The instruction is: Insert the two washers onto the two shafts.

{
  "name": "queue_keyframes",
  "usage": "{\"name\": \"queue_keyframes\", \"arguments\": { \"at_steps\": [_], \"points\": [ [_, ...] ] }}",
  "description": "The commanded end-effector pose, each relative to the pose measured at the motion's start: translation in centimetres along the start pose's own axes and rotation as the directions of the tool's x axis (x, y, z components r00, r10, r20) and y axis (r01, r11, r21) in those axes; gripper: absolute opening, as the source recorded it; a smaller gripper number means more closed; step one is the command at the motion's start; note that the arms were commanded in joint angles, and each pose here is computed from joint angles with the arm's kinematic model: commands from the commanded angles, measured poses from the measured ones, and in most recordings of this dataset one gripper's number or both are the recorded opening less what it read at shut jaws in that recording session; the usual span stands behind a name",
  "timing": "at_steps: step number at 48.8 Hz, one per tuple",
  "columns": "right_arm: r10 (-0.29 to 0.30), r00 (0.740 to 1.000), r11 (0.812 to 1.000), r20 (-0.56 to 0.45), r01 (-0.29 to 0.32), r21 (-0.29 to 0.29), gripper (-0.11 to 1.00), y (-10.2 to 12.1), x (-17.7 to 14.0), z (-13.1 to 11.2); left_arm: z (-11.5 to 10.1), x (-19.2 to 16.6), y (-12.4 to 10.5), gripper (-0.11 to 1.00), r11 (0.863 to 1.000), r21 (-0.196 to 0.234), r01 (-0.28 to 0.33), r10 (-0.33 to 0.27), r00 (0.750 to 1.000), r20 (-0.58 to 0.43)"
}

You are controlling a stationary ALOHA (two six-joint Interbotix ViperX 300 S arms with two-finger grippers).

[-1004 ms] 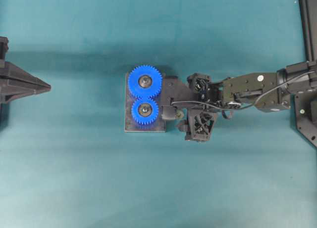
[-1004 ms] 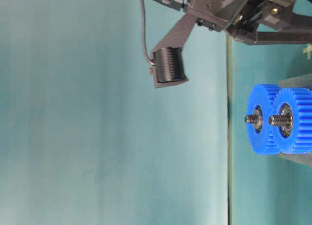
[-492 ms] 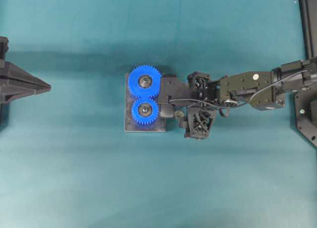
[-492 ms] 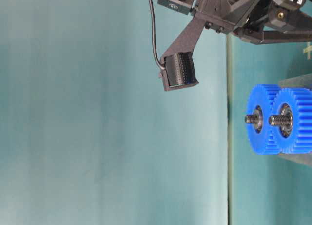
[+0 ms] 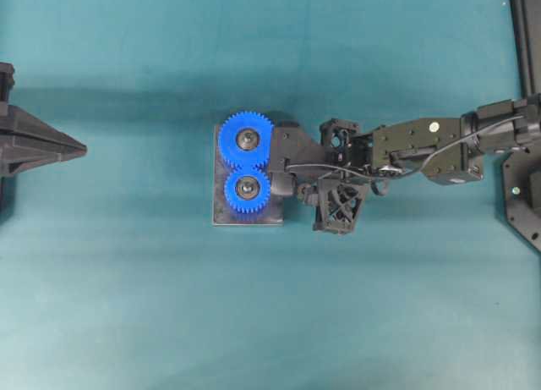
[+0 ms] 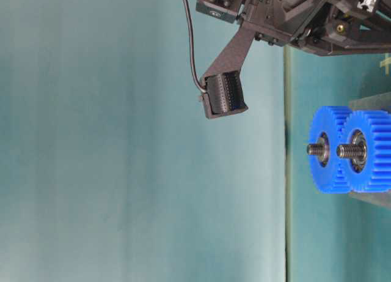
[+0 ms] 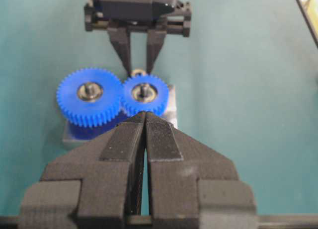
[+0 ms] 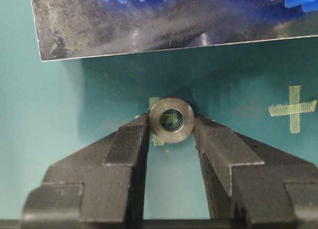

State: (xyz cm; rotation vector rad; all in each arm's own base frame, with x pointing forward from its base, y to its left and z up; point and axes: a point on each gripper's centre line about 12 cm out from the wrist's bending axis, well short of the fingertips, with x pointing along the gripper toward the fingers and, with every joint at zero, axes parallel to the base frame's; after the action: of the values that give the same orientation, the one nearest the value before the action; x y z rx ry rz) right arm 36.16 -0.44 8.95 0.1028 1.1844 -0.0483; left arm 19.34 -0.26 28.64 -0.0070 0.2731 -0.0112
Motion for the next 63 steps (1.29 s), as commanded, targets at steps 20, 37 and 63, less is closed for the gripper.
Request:
{"name": "queue_keyframes", "arguments": {
  "at_steps": [20,37,63],
  "points": [
    [0.029,0.997,0.999,0.077,-0.027,-0.025,0.33,1.7,-6.5,4.8,1.1,0.0,0.0,0.01,1.0,0.001,-0.002,0.002,1.0,0.025],
    [0.023,0.99,0.997,0.139,-0.013,-0.071,0.33,2.4,-7.5,8.5,1.1,0.0,0.0,0.01,1.0,-0.001,-0.001,0.001,1.0,0.026],
    [0.012,0.988,0.996,0.154,0.001,-0.086,0.33,2.1,-6.3,10.5,1.1,-0.1,0.0,0.01,1.0,0.003,-0.002,0.002,1.0,0.029]
  ]
}}
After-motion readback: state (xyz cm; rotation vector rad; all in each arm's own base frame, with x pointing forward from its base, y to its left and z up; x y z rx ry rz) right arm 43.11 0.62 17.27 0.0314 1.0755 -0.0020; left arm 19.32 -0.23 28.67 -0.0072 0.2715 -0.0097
